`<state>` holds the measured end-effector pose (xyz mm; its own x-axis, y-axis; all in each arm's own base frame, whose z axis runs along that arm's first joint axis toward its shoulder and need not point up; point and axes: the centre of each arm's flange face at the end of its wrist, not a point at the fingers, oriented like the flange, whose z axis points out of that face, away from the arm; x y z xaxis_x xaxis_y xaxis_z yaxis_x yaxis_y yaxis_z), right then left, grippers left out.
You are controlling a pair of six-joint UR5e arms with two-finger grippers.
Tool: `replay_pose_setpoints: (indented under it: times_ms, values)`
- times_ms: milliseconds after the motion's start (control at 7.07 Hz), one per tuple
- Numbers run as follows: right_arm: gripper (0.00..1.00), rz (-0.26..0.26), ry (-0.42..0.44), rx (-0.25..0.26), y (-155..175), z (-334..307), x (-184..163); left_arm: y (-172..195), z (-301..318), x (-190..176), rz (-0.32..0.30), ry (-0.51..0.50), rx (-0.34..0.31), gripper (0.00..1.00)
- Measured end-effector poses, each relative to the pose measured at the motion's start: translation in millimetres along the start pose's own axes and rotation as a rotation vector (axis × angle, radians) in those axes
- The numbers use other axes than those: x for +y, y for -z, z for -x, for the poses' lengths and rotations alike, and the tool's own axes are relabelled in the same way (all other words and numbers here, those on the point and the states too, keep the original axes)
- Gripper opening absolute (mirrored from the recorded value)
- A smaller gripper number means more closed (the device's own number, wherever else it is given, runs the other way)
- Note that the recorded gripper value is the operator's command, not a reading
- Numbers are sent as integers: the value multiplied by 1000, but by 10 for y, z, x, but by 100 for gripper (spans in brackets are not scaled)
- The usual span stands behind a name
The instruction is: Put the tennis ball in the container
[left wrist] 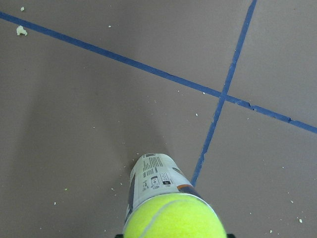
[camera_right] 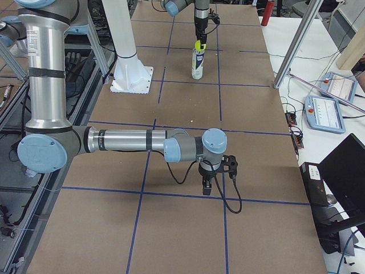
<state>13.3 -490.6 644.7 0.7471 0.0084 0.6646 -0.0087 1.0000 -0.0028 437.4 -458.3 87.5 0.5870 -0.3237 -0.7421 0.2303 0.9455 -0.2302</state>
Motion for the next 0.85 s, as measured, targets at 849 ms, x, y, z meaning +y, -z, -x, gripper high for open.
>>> replay_pose_setpoints:
  times_ms: [849]
  values:
    - [100, 0, 0, 0, 1, -1, 0, 6, 21, 1, -2, -5, 1, 91]
